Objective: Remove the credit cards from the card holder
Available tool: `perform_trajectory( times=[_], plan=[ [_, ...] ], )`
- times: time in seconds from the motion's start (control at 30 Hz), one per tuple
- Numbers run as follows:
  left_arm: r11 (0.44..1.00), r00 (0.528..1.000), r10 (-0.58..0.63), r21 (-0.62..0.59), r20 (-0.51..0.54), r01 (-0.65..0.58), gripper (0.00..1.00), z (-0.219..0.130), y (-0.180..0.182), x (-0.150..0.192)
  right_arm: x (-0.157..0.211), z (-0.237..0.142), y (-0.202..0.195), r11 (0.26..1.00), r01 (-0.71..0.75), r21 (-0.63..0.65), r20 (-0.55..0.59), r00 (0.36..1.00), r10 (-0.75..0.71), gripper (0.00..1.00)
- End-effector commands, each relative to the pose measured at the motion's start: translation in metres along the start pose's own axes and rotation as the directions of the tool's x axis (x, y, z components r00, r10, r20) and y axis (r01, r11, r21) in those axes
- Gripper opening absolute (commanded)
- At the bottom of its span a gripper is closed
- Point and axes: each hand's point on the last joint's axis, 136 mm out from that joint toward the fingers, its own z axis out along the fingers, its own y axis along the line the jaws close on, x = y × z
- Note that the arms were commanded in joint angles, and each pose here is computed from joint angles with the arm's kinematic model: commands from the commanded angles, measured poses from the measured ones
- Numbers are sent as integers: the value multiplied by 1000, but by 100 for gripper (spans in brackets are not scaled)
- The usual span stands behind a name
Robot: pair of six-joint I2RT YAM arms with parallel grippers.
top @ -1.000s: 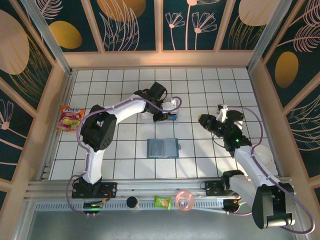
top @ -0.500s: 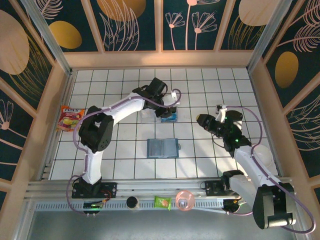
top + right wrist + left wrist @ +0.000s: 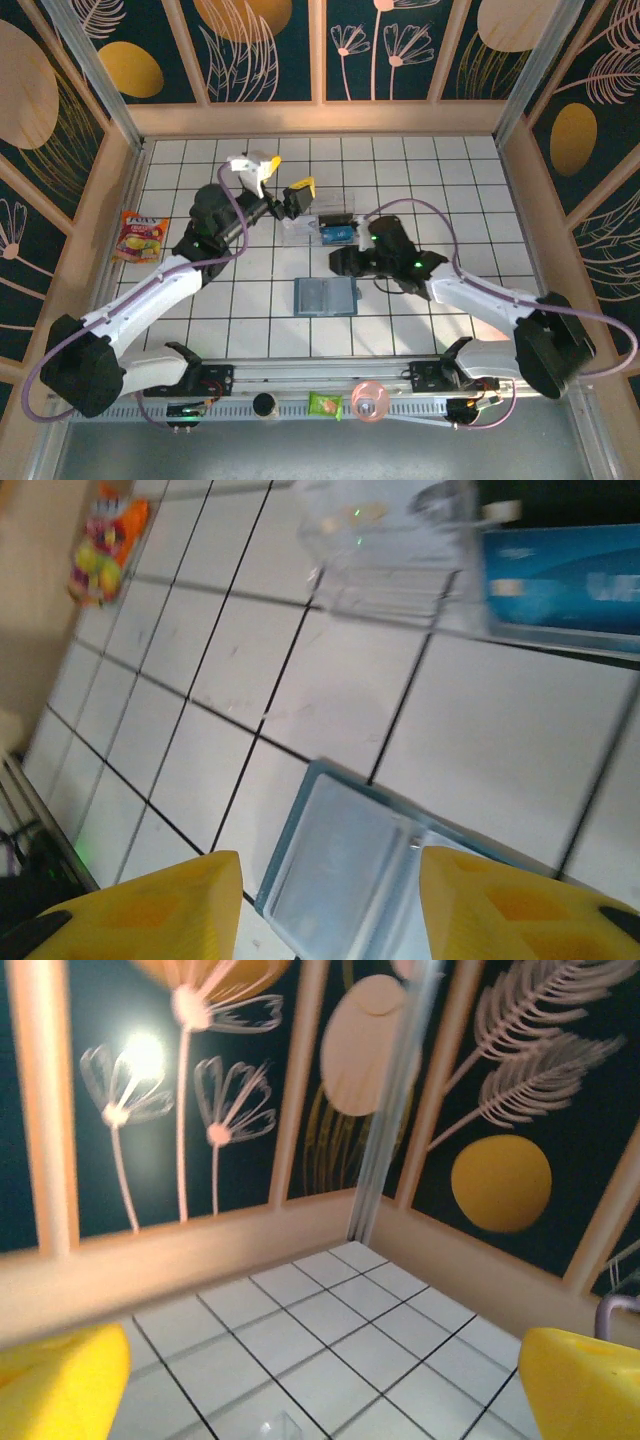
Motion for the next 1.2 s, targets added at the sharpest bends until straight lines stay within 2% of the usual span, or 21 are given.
perform_trajectory(
  times=[0.0,0.2,0.3,0.37,0.53,0.6,0.77,0.93,1.17],
  plan=[
    [945,956,-281,-151,83,291,99,-20,33,11,21,22,8,989,134,55,-99,987,-128,51],
    [823,898,-440,-406,-16,397,99,-68,75,77,47,55,26,968,243,64,-208,952,-225,50],
    [749,835,-550,-447,-8,489,96,-95,94,110,57,64,27,946,305,105,-257,928,-271,47],
    [694,770,-637,-451,-22,561,90,-106,101,135,63,67,24,935,329,134,-281,917,-283,45],
    [645,685,-720,-473,-114,599,84,-111,98,180,74,71,24,900,400,172,-322,886,-333,44],
    [636,669,-732,-480,-128,604,83,-112,98,189,78,75,22,884,427,192,-345,872,-347,44],
    [655,685,-713,-489,-147,577,80,-113,98,188,93,80,15,851,473,227,-393,844,-365,43],
    [665,679,-713,-478,-175,574,71,-113,93,192,107,86,4,831,494,256,-435,827,-357,34],
    [695,674,-698,-454,-242,558,60,-112,84,196,100,86,8,851,457,259,-379,858,-346,8]
  ],
)
